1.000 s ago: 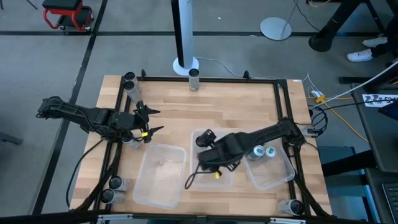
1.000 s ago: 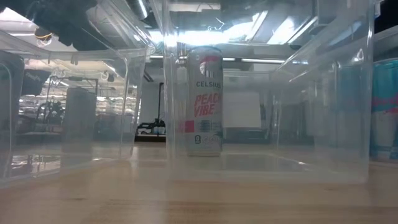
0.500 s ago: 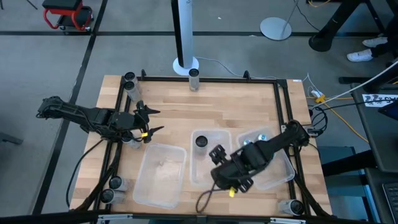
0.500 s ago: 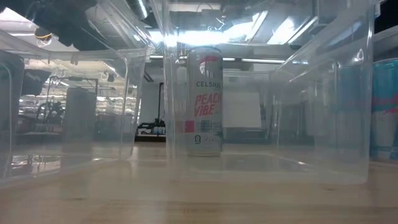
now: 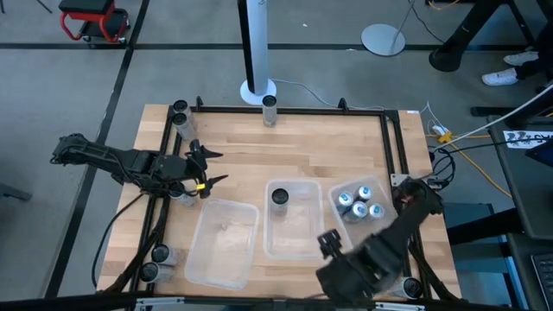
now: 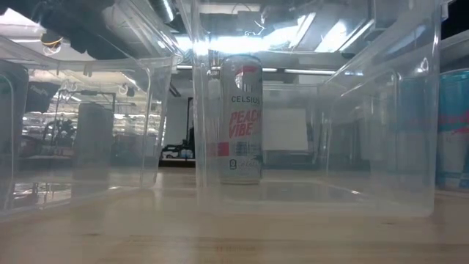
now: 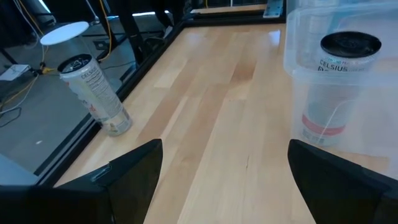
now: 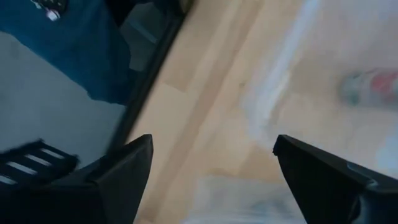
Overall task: Sort soda cans
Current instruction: Put the bottom white-pink soda can into the middle transparent bin
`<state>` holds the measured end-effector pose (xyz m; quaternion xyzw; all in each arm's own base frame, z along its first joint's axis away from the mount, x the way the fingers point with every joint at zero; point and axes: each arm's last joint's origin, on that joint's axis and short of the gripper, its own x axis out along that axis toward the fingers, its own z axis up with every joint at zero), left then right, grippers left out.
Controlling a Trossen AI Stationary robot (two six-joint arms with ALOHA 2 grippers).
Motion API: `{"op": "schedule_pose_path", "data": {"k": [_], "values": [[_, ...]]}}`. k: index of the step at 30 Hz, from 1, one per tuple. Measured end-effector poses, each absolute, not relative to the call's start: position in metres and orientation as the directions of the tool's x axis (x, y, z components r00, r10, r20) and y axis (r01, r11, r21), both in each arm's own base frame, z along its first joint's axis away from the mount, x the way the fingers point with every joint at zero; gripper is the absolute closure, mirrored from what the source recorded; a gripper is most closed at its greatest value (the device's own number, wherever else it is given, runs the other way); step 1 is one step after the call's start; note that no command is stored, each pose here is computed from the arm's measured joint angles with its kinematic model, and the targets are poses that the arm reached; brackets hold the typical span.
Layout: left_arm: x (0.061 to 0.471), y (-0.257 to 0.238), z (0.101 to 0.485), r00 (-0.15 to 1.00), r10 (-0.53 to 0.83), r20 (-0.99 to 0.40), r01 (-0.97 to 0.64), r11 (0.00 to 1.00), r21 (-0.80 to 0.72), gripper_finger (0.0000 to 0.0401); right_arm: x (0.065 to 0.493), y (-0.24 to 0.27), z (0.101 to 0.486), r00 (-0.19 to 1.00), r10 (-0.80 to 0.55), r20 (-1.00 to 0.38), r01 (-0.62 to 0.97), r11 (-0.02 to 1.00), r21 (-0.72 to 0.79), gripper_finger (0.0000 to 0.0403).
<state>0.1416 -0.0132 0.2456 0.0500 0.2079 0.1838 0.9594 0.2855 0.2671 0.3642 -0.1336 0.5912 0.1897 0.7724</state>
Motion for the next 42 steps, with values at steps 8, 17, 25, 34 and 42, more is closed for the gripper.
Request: {"op": "schedule_pose_path", "data": {"k": [8,17,25,34,42], "values": [[0.143,-0.013,0.248,0.857,0.371,-0.358,-0.333,0.928,0.165,0.0068,0.248,0.304,0.346,0.112,0.151,-0.982,-0.266,0.957,0.116,0.0062],[0.143,-0.014,0.249,0.859,0.37,-0.353,-0.327,0.928,0.178,0.0068,0.22,0.325,0.325,-0.099,0.188,-0.977,-0.135,0.97,0.2,0.0062],[0.143,-0.013,0.249,0.859,0.371,-0.353,-0.326,0.928,0.183,0.0068,0.204,0.333,0.302,-0.272,0.179,-0.946,-0.131,0.966,0.221,0.0062],[0.143,-0.013,0.249,0.859,0.371,-0.353,-0.325,0.928,0.183,0.0068,0.21,0.327,0.287,-0.206,0.085,-0.975,-0.083,0.991,0.104,0.0062],[0.143,-0.014,0.249,0.861,0.37,-0.349,-0.324,0.928,0.185,0.0068,0.218,0.321,0.287,-0.107,0.013,-0.994,-0.14,0.99,0.028,0.0062]]}}
